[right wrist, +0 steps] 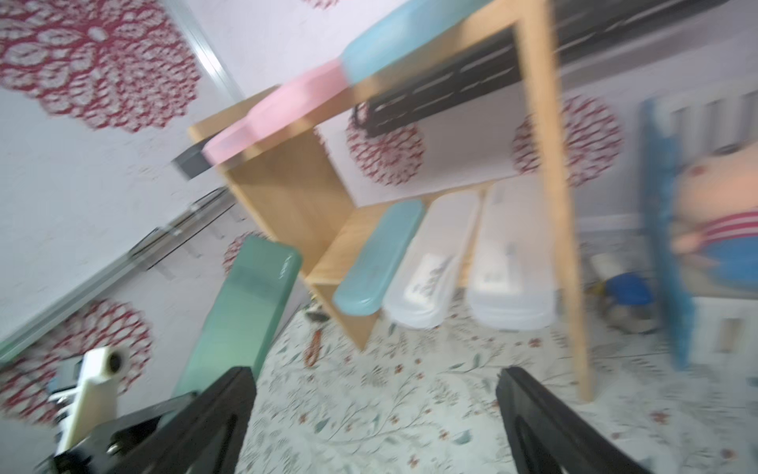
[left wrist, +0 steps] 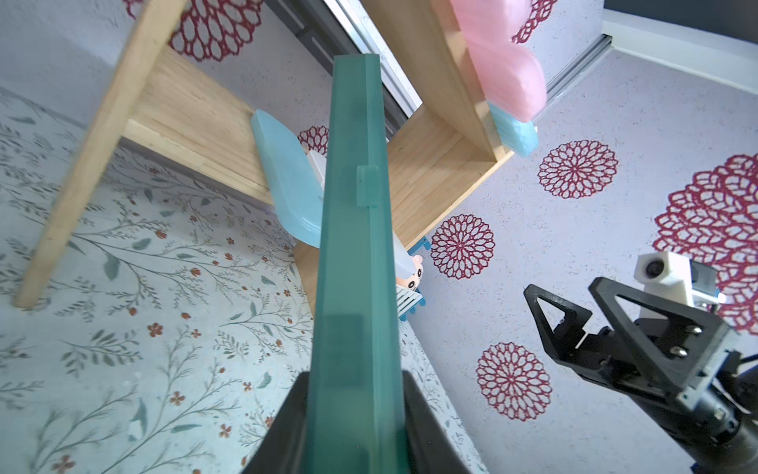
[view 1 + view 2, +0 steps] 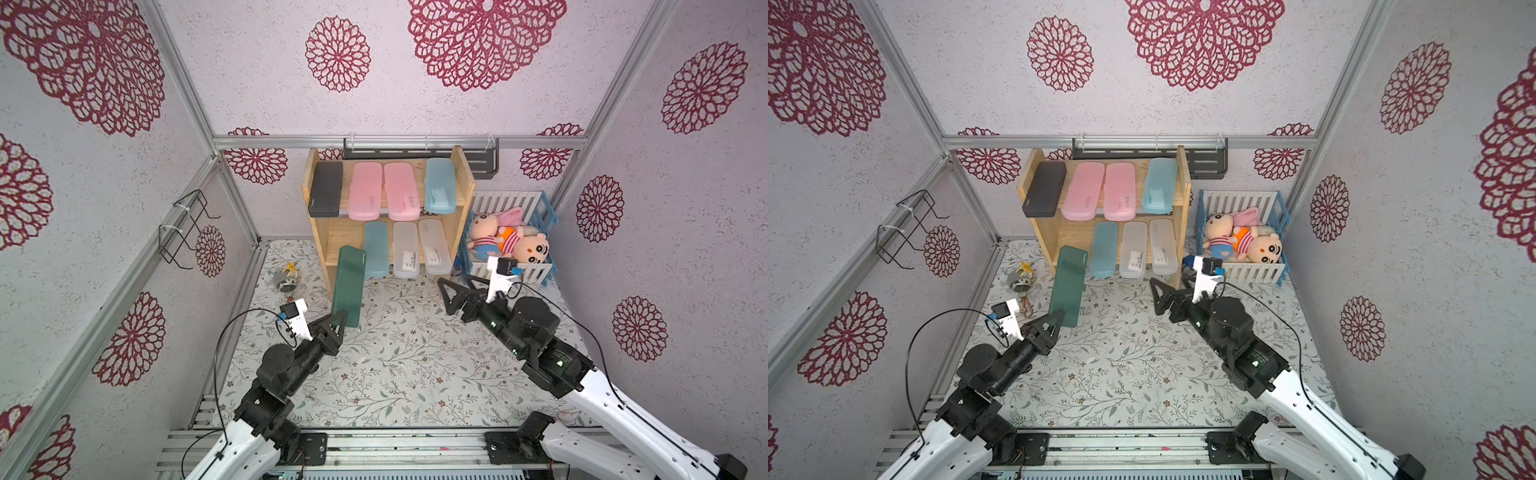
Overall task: Remove the pencil cases from the shelf
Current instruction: Pick up the pencil case from the shelf.
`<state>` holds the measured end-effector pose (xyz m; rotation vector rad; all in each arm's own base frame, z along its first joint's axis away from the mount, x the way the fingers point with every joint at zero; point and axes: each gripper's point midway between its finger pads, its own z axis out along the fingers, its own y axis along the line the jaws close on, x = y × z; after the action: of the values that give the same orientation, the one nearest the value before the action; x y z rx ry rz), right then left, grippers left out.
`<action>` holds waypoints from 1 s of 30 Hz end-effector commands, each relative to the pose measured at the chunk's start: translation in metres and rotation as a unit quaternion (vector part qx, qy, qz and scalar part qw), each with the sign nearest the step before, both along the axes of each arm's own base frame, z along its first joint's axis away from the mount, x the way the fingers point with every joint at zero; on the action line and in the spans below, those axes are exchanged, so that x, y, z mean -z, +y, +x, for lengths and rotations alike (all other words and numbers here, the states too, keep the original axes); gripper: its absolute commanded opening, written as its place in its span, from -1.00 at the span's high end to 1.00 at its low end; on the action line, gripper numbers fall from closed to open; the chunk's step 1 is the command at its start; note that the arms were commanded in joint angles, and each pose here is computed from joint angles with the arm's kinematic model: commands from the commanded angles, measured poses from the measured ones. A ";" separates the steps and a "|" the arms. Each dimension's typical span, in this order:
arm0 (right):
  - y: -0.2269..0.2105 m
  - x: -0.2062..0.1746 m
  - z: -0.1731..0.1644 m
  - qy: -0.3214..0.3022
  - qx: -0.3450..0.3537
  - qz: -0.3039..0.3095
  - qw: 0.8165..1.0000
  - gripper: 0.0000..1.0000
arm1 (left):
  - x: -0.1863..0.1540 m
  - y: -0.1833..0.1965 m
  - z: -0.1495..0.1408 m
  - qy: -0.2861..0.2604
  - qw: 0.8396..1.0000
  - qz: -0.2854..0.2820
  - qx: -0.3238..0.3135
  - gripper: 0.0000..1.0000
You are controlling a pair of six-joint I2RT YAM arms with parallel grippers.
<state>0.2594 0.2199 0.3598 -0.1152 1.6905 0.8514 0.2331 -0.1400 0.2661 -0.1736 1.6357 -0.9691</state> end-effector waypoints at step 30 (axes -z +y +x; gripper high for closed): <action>0.204 0.035 -0.016 0.103 -0.120 0.079 0.984 -0.98 | -0.009 0.001 -0.038 -0.136 0.984 0.114 -0.034 1.00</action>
<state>0.2387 0.4178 0.2980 -0.1384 1.8878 1.1356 0.2008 -0.1397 0.2558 0.0658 1.5339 -0.6636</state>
